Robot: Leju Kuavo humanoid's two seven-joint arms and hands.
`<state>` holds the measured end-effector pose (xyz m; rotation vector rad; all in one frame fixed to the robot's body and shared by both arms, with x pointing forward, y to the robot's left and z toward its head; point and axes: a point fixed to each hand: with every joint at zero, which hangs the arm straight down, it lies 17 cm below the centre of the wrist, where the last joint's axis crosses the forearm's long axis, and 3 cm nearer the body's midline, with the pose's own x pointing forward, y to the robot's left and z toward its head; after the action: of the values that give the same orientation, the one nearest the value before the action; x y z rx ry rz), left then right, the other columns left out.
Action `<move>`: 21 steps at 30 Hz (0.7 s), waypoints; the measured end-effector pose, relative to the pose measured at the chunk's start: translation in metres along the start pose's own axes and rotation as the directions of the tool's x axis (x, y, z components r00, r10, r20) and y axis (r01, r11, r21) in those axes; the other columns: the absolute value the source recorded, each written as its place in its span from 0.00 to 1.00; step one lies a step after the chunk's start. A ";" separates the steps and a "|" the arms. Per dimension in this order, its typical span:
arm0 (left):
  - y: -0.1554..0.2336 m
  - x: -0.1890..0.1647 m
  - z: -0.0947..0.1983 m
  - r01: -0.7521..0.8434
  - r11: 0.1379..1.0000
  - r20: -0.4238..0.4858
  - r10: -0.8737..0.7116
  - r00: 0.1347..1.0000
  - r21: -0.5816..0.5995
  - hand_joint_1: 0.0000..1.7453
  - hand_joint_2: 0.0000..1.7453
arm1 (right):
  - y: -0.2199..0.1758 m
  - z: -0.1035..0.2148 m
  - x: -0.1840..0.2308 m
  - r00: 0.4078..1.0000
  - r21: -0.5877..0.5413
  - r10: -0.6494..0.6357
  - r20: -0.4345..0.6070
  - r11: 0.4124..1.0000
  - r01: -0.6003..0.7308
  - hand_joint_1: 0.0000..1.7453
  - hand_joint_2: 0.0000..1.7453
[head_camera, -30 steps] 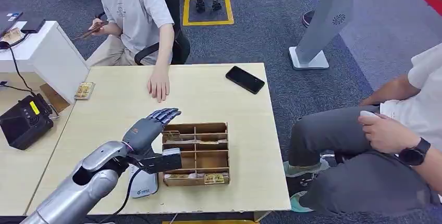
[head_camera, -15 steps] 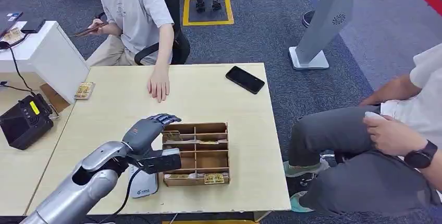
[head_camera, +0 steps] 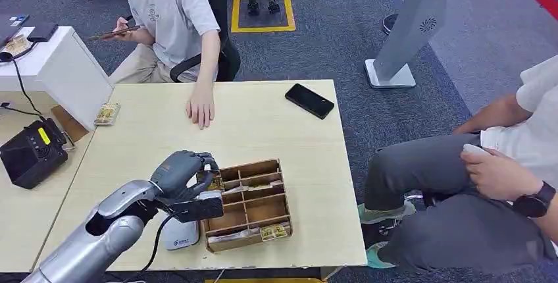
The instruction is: Pass the card to the sensor for recognition and then transmit it.
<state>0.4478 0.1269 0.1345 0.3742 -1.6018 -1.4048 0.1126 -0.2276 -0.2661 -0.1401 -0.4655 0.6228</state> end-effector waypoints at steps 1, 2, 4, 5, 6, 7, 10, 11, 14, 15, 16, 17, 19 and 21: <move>0.000 0.000 0.001 0.001 1.000 0.002 -0.001 1.000 0.000 1.00 1.00 | 0.000 0.000 0.000 1.000 -0.001 0.001 0.001 1.000 -0.001 0.00 0.00; 0.000 0.001 0.002 -0.003 1.000 0.005 0.003 1.000 0.000 1.00 1.00 | 0.000 0.000 0.000 1.000 -0.002 0.001 0.003 1.000 -0.001 0.00 0.00; -0.002 0.001 0.004 -0.009 1.000 0.007 0.009 1.000 -0.003 1.00 1.00 | 0.000 0.000 0.000 1.000 -0.002 0.002 0.006 1.000 -0.002 0.00 0.00; -0.002 0.001 0.004 -0.010 1.000 0.007 0.010 1.000 -0.005 1.00 1.00 | 0.000 0.000 0.001 1.000 -0.001 0.003 0.007 1.000 -0.003 0.00 0.00; -0.003 0.001 0.005 -0.010 1.000 0.008 0.010 1.000 -0.006 1.00 1.00 | 0.000 0.000 0.001 1.000 0.000 0.004 0.008 1.000 -0.004 0.00 0.00; -0.002 0.001 0.005 -0.009 1.000 0.008 0.009 1.000 -0.005 1.00 1.00 | 0.000 0.000 0.001 1.000 0.000 0.004 0.010 1.000 -0.004 0.00 0.00; -0.003 0.001 0.006 -0.008 1.000 0.007 0.008 1.000 -0.007 1.00 1.00 | 0.000 0.000 0.001 1.000 0.000 0.005 0.010 1.000 -0.005 0.00 0.00; -0.003 0.001 0.006 -0.008 1.000 0.007 0.008 1.000 -0.007 1.00 1.00 | 0.000 0.000 0.001 1.000 0.000 0.005 0.010 1.000 -0.005 0.00 0.00; -0.003 0.001 0.006 -0.005 1.000 0.009 0.005 1.000 -0.007 1.00 1.00 | 0.000 0.000 0.001 1.000 0.000 0.006 0.010 1.000 -0.006 0.00 0.00; -0.003 0.001 0.006 -0.004 1.000 0.009 0.004 1.000 -0.008 1.00 1.00 | 0.000 0.000 0.001 1.000 0.000 0.006 0.011 1.000 -0.006 0.00 0.00; -0.003 0.002 0.006 -0.004 1.000 0.010 0.004 1.000 -0.008 1.00 1.00 | 0.000 0.000 0.001 1.000 0.000 0.006 0.011 1.000 -0.006 0.00 0.00; -0.003 0.002 0.006 -0.005 1.000 0.011 0.005 1.000 -0.008 1.00 1.00 | 0.000 0.000 0.002 1.000 0.000 0.006 0.013 1.000 -0.006 0.00 0.00; -0.003 0.002 0.006 -0.009 1.000 0.012 0.009 1.000 -0.009 1.00 1.00 | 0.000 0.000 0.002 1.000 0.002 0.005 0.016 1.000 -0.005 0.00 0.00; -0.004 0.001 0.007 -0.017 1.000 0.010 0.018 1.000 -0.010 1.00 1.00 | 0.001 0.000 0.002 1.000 0.002 0.004 0.016 1.000 -0.004 0.00 0.00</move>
<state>0.4401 0.1288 0.1319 0.3472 -1.6025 -1.4026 0.1130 -0.2259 -0.2654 -0.1339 -0.4796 0.6290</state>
